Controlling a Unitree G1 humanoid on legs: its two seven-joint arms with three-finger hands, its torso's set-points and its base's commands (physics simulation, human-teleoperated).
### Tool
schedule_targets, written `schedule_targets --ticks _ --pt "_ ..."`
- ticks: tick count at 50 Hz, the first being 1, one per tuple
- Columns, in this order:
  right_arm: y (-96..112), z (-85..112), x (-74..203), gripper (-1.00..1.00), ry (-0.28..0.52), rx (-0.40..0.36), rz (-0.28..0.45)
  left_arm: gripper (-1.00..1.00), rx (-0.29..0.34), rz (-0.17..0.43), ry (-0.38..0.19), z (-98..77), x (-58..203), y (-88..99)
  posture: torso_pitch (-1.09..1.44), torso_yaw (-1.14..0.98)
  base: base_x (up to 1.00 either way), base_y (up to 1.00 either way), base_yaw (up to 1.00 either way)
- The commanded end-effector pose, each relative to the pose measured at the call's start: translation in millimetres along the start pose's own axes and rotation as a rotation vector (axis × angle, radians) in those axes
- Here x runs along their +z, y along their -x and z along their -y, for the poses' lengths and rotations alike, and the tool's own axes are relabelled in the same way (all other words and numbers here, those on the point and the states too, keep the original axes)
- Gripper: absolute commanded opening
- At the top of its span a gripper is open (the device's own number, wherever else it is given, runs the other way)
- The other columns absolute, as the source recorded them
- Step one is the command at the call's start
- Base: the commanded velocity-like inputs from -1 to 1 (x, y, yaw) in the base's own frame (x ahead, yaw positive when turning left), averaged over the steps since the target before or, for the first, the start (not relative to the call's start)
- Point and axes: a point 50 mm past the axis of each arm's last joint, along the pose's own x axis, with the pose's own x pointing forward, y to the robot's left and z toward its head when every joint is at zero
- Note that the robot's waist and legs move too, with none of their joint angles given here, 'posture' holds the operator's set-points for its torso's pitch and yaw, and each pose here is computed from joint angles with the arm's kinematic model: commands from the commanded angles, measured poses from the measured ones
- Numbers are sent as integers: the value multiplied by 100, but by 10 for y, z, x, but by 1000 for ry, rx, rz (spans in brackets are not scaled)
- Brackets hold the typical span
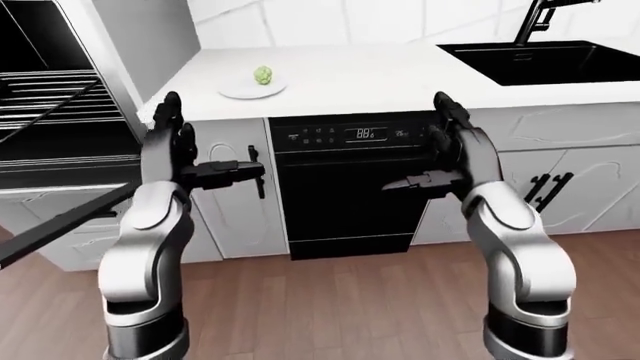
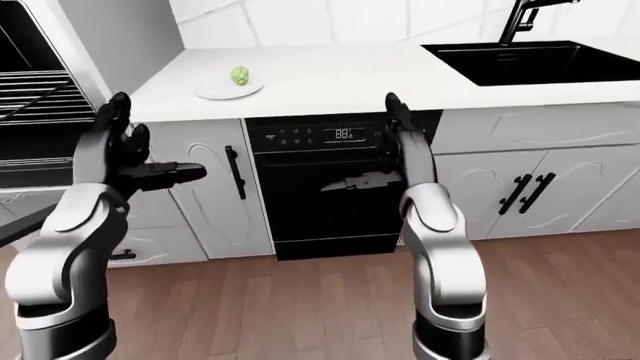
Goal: Place the broccoli on the top rack of the oven.
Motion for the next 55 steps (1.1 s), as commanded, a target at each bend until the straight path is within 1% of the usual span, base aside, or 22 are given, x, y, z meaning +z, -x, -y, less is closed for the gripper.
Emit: schedule_targets --ticks 1,16,23,31,36,44,52,55 --pt "12 29 144 100 12 -16 76 100 -14 76 6 25 144 8 0 0 23 0 0" --pt "-11 36 153 100 17 -17 71 100 -14 76 9 28 177 16 0 0 26 0 0" --pt "-10 10 108 100 16 -10 64 100 -6 70 14 6 109 19 0 0 26 0 0" --pt "-21 6 206 100 25 -7 72 100 -6 72 19 0 140 17 0 0 26 0 0" --pt "-41 -7 213 100 26 -3 74 100 -7 71 19 -4 124 10 0 0 26 0 0" --pt "-8 15 225 100 24 -10 78 100 -6 78 20 -4 164 11 0 0 27 0 0" --pt "20 16 370 100 34 -10 98 100 -9 83 17 -9 195 -1 0 0 26 0 0" --pt "29 10 354 100 34 -16 94 100 -8 83 17 -10 195 -1 0 0 5 0 0"
